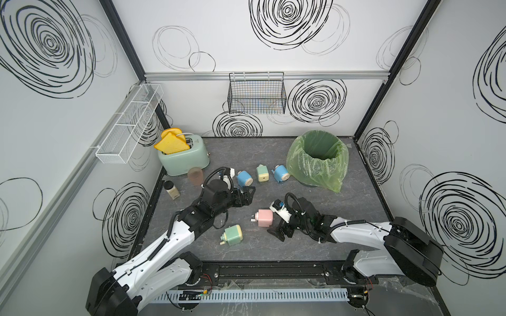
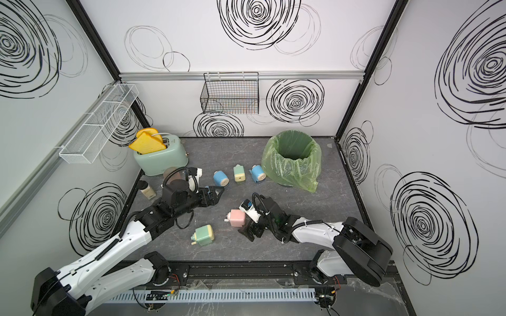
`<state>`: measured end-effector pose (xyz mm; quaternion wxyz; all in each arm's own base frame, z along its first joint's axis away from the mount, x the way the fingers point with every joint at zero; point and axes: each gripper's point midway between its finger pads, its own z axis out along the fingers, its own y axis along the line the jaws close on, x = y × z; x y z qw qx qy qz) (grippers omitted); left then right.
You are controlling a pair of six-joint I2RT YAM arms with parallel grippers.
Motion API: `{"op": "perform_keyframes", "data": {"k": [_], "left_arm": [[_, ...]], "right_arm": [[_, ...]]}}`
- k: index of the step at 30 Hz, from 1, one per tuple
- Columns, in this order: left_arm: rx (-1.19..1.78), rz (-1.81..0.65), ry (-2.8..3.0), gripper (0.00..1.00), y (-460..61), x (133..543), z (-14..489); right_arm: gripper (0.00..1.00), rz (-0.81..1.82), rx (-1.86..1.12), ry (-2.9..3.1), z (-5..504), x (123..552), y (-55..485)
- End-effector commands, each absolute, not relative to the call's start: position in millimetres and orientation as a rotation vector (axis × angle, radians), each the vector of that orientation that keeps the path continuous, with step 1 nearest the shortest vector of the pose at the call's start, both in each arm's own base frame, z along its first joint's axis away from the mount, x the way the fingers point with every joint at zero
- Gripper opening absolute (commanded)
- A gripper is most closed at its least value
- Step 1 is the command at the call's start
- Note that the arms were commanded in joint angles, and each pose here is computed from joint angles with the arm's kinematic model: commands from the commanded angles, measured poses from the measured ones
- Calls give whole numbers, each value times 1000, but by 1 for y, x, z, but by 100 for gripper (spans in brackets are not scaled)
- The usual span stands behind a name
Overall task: Take out the pencil sharpener tray and clean the shavings
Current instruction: Pick up the pencil sharpener from the center of the board.
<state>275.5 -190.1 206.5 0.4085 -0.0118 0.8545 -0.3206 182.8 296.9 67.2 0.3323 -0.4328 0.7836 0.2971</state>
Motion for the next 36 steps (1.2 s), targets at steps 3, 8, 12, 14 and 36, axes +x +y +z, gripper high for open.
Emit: {"op": "perform_keyframes", "data": {"k": [3, 8, 12, 14, 36], "left_arm": [[-26, -875, 2113, 97, -190, 277, 214], [5, -946, 2099, 97, -191, 272, 219], [49, -1004, 2107, 97, -197, 269, 222], [62, -1028, 2116, 97, -199, 268, 220], [235, -1178, 2046, 97, -218, 251, 233]], "right_arm": [[99, 686, -1163, 1959, 74, 212, 300], [99, 770, -1286, 1829, 79, 211, 314], [99, 816, -1352, 1764, 77, 209, 321], [99, 856, -1391, 1753, 75, 206, 325], [36, 922, -1406, 1760, 110, 191, 325]]}}
